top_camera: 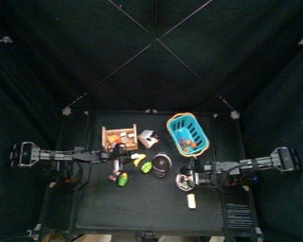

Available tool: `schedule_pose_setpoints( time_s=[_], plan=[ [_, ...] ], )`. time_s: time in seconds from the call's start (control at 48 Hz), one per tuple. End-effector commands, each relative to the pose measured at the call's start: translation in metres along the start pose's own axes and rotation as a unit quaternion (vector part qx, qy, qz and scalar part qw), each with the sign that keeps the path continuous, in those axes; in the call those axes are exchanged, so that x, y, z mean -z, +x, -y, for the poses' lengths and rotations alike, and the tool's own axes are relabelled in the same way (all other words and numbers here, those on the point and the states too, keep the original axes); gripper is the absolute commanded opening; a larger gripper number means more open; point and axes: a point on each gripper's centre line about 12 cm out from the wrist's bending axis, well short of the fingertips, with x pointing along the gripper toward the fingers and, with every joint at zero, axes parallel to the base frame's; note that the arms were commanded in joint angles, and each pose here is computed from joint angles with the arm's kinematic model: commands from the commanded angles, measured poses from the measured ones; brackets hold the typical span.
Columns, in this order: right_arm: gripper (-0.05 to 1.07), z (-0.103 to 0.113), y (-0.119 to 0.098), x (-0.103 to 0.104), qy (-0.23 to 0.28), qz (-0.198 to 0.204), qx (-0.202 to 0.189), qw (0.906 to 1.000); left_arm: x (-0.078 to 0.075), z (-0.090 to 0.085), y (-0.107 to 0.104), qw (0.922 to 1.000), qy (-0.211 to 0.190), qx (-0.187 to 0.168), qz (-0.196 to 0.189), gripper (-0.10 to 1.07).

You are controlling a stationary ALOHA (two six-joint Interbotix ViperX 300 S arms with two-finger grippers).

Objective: Place sushi piece in toolbox

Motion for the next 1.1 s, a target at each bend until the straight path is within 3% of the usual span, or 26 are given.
schedule_pose_setpoints(
  time_s=[0.0,0.167,0.583,0.75,1.083],
  plan=[
    [0.01,0.000,0.001,-0.010,0.000,0.015,0.000,0.9999,-0.006,-0.018,0.000,0.9994,-0.011,-0.029,0.013,0.50],
    [0.01,-0.001,0.001,-0.008,-0.001,0.011,-0.001,0.9999,0.002,-0.042,-0.003,0.9974,-0.027,-0.067,0.006,0.50],
    [0.01,0.000,0.001,-0.005,0.001,0.008,0.000,1.0000,0.048,-0.076,-0.018,0.9868,-0.076,-0.134,-0.049,0.51],
    [0.01,0.000,0.001,-0.005,0.001,0.008,0.000,1.0000,0.060,-0.082,-0.024,0.9812,-0.102,-0.152,-0.061,0.55],
    [0.01,0.000,0.003,-0.004,0.001,0.004,0.001,1.0000,0.063,-0.080,-0.024,0.9812,-0.103,-0.150,-0.065,0.72]
  ],
)
